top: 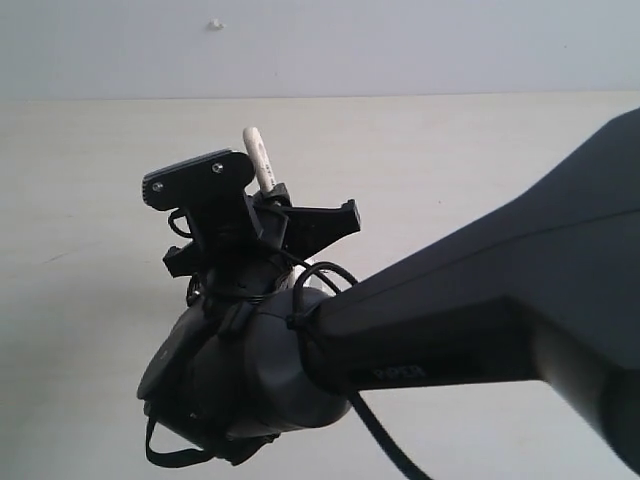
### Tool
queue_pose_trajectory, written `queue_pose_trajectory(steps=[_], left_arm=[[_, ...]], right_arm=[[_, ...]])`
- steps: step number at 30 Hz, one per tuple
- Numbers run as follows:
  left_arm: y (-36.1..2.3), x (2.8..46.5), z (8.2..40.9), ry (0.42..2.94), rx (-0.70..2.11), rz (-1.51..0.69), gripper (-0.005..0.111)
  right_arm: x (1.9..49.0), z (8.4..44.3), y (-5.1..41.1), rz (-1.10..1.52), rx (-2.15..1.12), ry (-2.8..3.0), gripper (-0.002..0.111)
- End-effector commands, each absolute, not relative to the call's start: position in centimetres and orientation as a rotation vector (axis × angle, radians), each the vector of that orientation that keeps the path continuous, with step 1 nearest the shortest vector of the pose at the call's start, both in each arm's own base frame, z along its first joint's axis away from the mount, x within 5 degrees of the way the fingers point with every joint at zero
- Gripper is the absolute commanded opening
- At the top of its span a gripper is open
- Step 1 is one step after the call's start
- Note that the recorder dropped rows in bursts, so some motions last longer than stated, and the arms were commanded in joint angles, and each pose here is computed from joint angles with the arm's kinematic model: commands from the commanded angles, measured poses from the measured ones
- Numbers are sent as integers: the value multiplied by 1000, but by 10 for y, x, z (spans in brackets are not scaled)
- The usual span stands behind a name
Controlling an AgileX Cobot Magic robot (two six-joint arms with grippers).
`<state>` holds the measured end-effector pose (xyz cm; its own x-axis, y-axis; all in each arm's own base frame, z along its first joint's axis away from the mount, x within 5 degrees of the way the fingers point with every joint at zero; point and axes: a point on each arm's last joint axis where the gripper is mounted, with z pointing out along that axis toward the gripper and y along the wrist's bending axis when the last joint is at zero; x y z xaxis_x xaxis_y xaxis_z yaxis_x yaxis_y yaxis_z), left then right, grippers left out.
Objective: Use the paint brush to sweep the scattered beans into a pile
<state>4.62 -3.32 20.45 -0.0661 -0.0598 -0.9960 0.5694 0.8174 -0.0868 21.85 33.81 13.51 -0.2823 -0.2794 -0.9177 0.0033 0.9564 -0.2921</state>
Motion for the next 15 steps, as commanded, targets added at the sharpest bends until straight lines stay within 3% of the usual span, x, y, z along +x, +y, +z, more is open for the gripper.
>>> queue_pose_trajectory(steps=[1,15], left_arm=[[-33,46,204,1558,414,-543,0],[-33,46,204,1558,414,-543,0]], right_arm=[[221,135,343,-255,-171,1820,0],[224,169,351,-233,-178,1759,0]])
